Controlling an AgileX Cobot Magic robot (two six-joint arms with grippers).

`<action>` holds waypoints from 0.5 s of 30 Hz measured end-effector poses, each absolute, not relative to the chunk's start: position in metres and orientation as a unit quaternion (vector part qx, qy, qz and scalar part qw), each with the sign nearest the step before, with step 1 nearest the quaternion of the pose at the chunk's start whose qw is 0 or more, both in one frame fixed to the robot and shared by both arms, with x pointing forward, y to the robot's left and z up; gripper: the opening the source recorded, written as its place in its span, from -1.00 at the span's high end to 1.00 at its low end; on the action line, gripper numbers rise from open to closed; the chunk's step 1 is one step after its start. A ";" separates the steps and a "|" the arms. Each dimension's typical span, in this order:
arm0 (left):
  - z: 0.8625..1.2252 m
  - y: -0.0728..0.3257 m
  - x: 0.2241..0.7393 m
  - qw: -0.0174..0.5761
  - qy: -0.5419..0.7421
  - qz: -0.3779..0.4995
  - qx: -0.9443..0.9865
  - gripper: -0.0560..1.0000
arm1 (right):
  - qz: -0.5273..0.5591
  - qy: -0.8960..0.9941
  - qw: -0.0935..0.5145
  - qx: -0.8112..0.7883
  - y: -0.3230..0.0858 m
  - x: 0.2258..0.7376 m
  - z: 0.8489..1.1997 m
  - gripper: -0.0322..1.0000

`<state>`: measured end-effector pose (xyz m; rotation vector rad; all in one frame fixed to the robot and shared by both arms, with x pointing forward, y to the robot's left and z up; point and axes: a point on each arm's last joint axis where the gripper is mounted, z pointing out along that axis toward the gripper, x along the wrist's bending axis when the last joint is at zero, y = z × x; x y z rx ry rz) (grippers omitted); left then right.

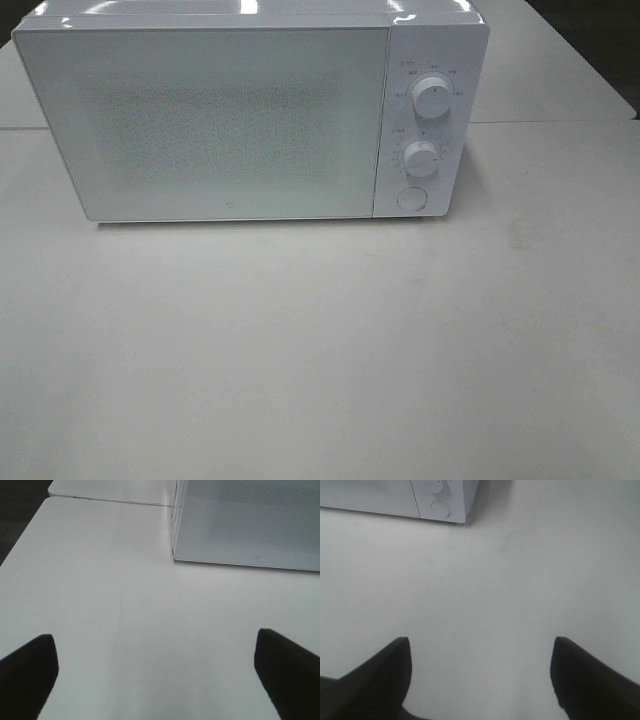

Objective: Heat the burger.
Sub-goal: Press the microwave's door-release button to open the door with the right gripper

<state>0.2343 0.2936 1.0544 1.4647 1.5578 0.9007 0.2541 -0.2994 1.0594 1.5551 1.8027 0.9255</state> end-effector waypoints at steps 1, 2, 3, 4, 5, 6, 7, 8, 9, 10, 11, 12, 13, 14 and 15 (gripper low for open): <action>1.054 0.294 0.234 0.399 0.616 0.356 0.579 -0.98 | 0.347 0.676 0.289 0.583 -0.299 0.254 1.059 -0.49; 1.054 0.294 0.234 0.399 0.616 0.356 0.579 -0.98 | 0.359 0.669 0.299 0.578 -0.301 0.247 1.058 -0.49; 1.054 0.294 0.234 0.399 0.616 0.356 0.579 -0.98 | 0.364 0.667 0.302 0.576 -0.302 0.243 1.056 -0.49; 1.054 0.294 0.234 0.399 0.616 0.356 0.579 -0.98 | 0.364 0.667 0.302 0.576 -0.302 0.243 1.056 -0.49; 1.054 0.294 0.234 0.399 0.616 0.356 0.579 -0.98 | 0.369 0.664 0.305 0.575 -0.303 0.237 1.052 -0.49; 1.054 0.294 0.234 0.399 0.616 0.356 0.579 -0.98 | 0.369 0.664 0.305 0.575 -0.303 0.237 1.052 -0.49; 1.054 0.294 0.234 0.399 0.616 0.356 0.579 -0.98 | 0.378 0.658 0.313 0.571 -0.304 0.232 1.051 -0.49; 1.054 0.294 0.234 0.399 0.616 0.356 0.579 -0.98 | 0.382 0.656 0.316 0.569 -0.305 0.230 1.051 -0.49; 1.054 0.294 0.234 0.399 0.616 0.356 0.579 -0.98 | 0.382 0.656 0.316 0.569 -0.305 0.230 1.051 -0.49; 1.054 0.294 0.234 0.399 0.616 0.356 0.579 -0.98 | 0.383 0.655 0.316 0.569 -0.305 0.229 1.050 -0.49; 1.054 0.294 0.234 0.399 0.616 0.356 0.579 -0.98 | 0.384 0.655 0.316 0.569 -0.305 0.229 1.050 -0.51; 1.054 0.294 0.234 0.399 0.616 0.356 0.579 -0.98 | 0.384 0.655 0.316 0.569 -0.305 0.229 1.050 -0.51; 1.054 0.294 0.234 0.399 0.616 0.356 0.579 -0.98 | 0.384 0.655 0.316 0.569 -0.305 0.229 1.050 -0.53; 1.054 0.294 0.234 0.399 0.616 0.356 0.579 -0.98 | 0.384 0.655 0.316 0.569 -0.305 0.229 1.050 -0.53; 1.054 0.294 0.234 0.399 0.616 0.356 0.579 -0.98 | 0.384 0.655 0.316 0.569 -0.305 0.229 1.050 -0.54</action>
